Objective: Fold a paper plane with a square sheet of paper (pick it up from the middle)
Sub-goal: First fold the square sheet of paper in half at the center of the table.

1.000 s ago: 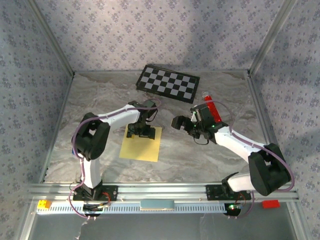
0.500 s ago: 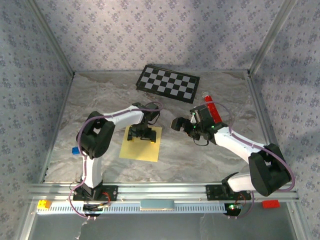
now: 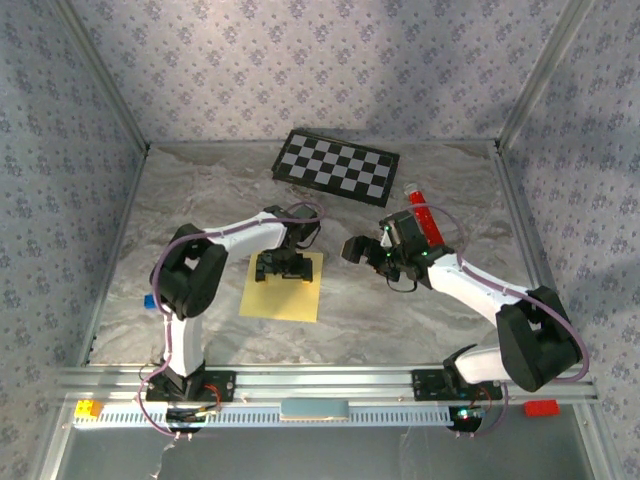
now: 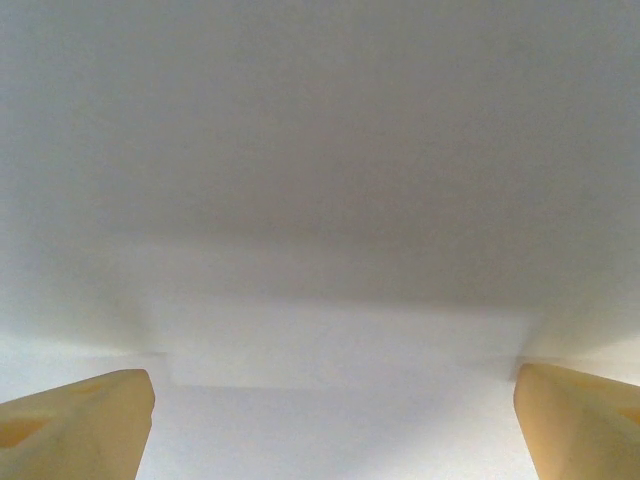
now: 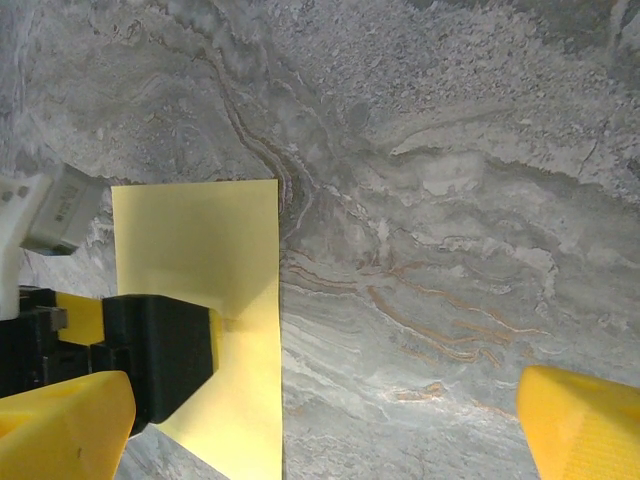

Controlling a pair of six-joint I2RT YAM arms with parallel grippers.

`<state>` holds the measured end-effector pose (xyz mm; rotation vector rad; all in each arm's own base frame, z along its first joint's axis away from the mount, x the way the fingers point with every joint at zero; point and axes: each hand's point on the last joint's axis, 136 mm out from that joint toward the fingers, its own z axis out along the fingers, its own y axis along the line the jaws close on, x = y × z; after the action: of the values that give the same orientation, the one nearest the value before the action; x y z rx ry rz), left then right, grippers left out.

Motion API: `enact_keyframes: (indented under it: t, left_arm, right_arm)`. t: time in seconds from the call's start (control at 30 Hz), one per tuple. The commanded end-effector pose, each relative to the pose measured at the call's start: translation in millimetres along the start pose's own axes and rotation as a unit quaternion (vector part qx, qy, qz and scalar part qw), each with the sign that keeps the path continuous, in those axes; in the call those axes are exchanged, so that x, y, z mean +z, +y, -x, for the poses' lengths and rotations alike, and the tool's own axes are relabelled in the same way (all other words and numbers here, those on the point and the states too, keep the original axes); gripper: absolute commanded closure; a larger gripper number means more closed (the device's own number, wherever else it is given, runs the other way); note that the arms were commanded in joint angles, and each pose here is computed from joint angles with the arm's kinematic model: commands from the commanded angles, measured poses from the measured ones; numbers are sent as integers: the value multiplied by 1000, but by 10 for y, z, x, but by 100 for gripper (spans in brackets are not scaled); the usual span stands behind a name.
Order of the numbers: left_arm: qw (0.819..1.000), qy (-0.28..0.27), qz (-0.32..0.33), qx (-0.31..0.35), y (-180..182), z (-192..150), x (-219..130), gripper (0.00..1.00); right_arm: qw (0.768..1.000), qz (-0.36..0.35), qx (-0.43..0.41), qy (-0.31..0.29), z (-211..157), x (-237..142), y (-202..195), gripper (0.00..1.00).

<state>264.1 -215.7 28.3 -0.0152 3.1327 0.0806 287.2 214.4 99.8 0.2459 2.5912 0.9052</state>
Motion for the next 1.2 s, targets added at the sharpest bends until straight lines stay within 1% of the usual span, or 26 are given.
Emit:
enact_keyframes:
  t: [0.0, 0.1, 0.3, 0.7, 0.97, 1.17]
  left_arm:
    - [999, -32, -10, -15, 32, 35, -181, 7]
    - [1000, -26, -8, -14, 61, 4, -137, 7]
    - [1000, 5, -3, -9, 54, -89, 72, 7]
    - [999, 41, 7, -9, 94, -201, 400, 8]
    - [999, 51, 9, -8, 122, -239, 479, 9]
    - [998, 57, -2, -11, 107, -261, 516, 9]
  right_arm:
    - [1000, -12, 3, 8, -15, -5, -5, 0]
    - [1000, -15, 3, 7, -14, -2, -16, 0]
    - [1000, -19, 5, 12, -38, 11, -41, 0]
    - [999, -28, 8, 15, -64, 24, -98, 0]
    - [999, -28, 8, 13, -54, 16, -90, 0]
    - [999, -29, 7, 12, -44, 13, -86, 0]
